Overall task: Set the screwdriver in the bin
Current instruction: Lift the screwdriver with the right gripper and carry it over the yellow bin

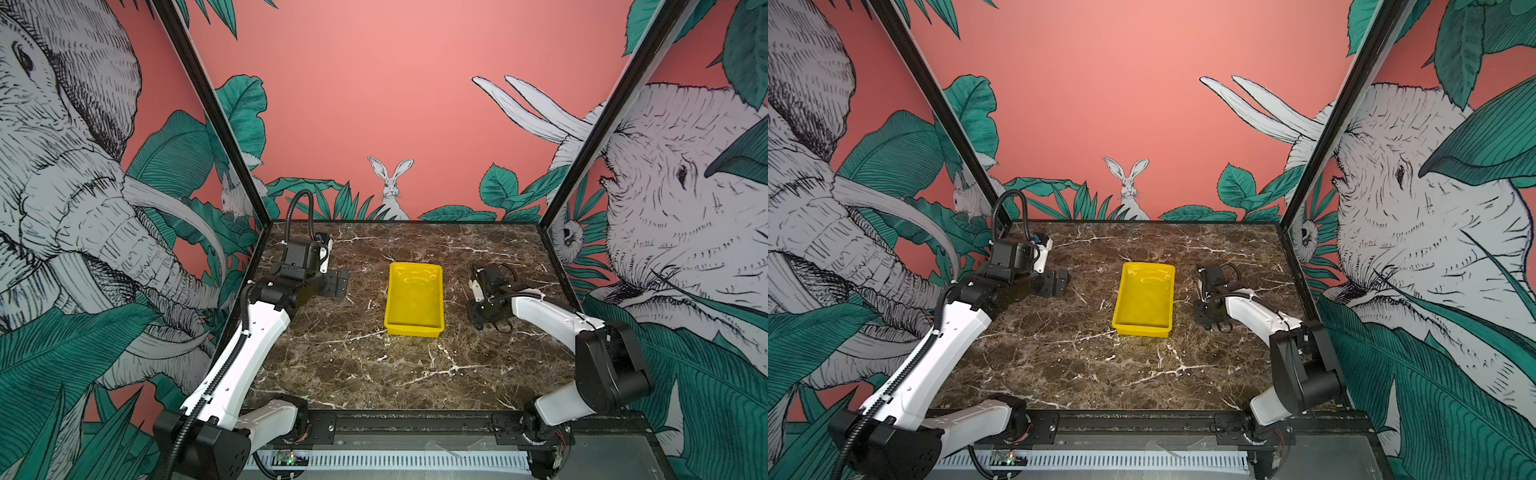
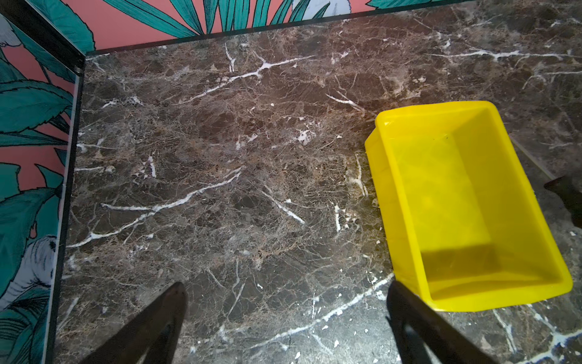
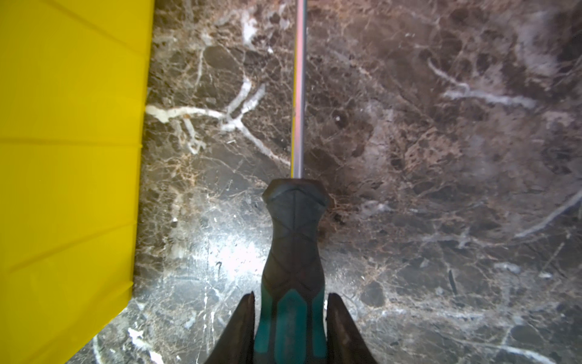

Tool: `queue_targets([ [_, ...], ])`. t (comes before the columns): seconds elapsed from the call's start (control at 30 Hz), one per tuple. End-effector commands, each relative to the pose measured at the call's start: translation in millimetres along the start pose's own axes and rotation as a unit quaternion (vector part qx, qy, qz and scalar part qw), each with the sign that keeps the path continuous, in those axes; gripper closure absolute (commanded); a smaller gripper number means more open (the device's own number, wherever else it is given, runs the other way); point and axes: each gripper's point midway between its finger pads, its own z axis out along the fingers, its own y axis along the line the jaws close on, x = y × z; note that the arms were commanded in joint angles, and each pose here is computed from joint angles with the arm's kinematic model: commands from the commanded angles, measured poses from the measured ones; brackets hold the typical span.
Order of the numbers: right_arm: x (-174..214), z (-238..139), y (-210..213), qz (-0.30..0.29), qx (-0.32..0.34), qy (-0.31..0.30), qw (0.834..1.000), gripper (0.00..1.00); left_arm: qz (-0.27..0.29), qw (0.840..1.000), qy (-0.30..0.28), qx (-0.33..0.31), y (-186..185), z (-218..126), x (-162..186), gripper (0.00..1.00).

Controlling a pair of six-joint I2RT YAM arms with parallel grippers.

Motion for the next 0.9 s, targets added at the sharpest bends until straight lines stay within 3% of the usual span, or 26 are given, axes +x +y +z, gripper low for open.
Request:
queue_targets([
  [0.0, -10.4, -19.5, 0.1, -0.006, 0.006, -0.024, 1.000, 0.90, 0.010, 1.000, -0.013, -0.006, 2.8, 3.7, -9.2, 0.00],
  [0.5, -16.8, -76.4, -0.2, -0.015, 0.013, -0.062, 0.998, 0.90, 0.026, 1.000, -0.011, -0.014, 5.5, 27.1, -3.9, 0.00],
  [0.87, -39.1, -105.9, 38.1, -0.054, -0.008, -0.088, 0.995, 0.90, -0.004, 1.000, -0.016, 0.006, 10.1, 30.2, -11.9, 0.00],
])
